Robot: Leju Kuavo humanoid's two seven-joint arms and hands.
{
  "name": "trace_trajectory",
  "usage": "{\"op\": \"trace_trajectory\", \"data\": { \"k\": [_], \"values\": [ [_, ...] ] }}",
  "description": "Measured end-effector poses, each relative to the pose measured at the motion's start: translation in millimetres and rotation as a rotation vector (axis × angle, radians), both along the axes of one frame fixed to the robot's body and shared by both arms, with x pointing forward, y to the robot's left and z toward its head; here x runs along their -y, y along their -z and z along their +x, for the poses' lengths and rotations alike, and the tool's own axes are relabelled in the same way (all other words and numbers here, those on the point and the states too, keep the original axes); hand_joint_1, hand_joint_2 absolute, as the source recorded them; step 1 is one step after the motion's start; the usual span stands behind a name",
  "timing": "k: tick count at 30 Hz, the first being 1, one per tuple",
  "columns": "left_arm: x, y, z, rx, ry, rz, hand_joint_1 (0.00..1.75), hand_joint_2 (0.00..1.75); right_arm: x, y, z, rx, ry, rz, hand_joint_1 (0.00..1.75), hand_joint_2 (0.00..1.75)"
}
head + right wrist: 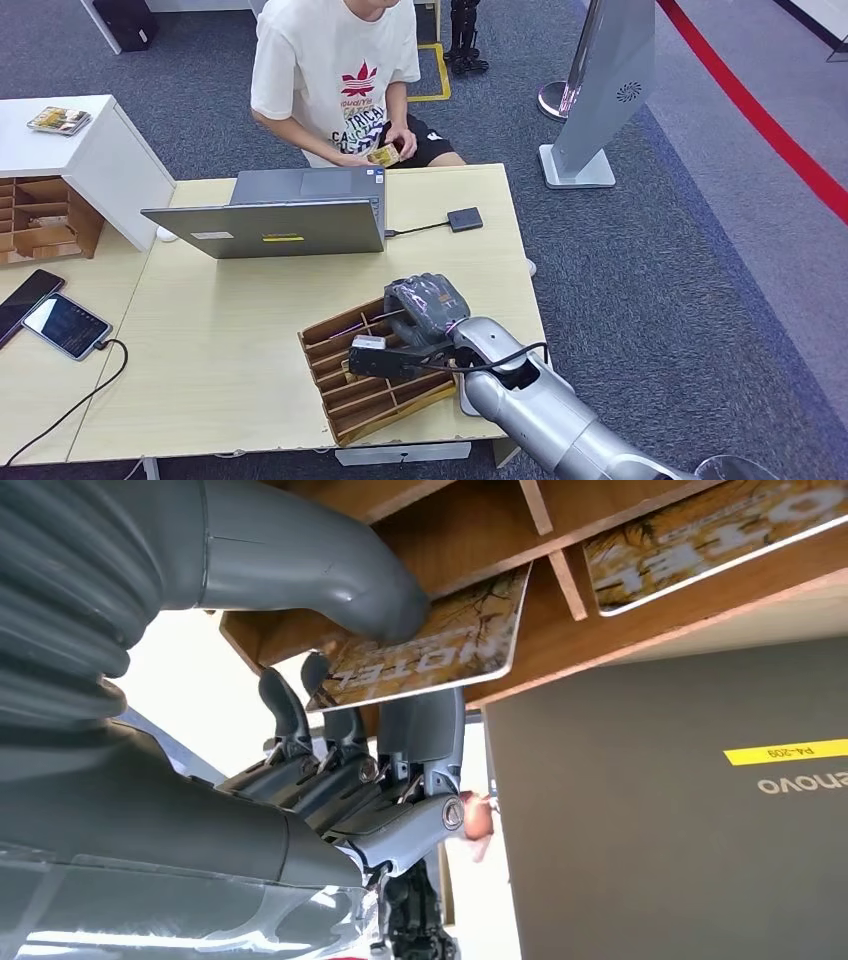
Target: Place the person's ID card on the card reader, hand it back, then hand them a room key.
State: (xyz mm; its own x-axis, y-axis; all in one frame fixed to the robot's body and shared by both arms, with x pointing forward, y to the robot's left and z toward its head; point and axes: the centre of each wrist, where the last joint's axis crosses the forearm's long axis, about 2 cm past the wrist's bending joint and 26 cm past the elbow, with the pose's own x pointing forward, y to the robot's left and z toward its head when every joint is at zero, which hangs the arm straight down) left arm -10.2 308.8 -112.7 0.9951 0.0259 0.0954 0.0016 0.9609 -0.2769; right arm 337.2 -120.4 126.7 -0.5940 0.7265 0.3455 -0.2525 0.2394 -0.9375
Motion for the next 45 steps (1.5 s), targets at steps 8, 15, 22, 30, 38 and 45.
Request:
{"op": "trace_trajectory", "data": {
  "k": [8, 15, 22, 30, 38, 45],
  "values": [
    [0, 0.0, -0.1, 0.0, 0.005, 0.0, 0.0, 1.75, 0, -1, 1, 0.0, 0.001, 0.008, 1.75, 1.75],
    [0, 0.0, -0.2, 0.0, 0.011, 0.001, 0.0, 1.75, 1, -5, 3, -0.013, 0.009, 0.029, 1.75, 1.75],
    [0, 0.0, -1.2, 0.0, 0.006, 0.001, 0.0, 1.75, 2, -18, 7, -0.018, 0.014, 0.132, 1.75, 1.75],
    [0, 0.1, -6.2, 0.004, -0.021, 0.001, 0.0, 1.75, 8, -54, 7, -0.026, -0.009, 0.442, 1.75, 1.75],
    [1, 0.1, -9.6, 0.005, -0.044, 0.0, 0.0, 1.75, 22, -79, 3, -0.024, -0.038, 0.663, 1.75, 1.75],
    [1, 0.0, -12.0, 0.007, -0.05, -0.002, 0.0, 1.75, 31, -87, 0, -0.038, -0.079, 0.768, 1.75, 1.75]
  ]
}}
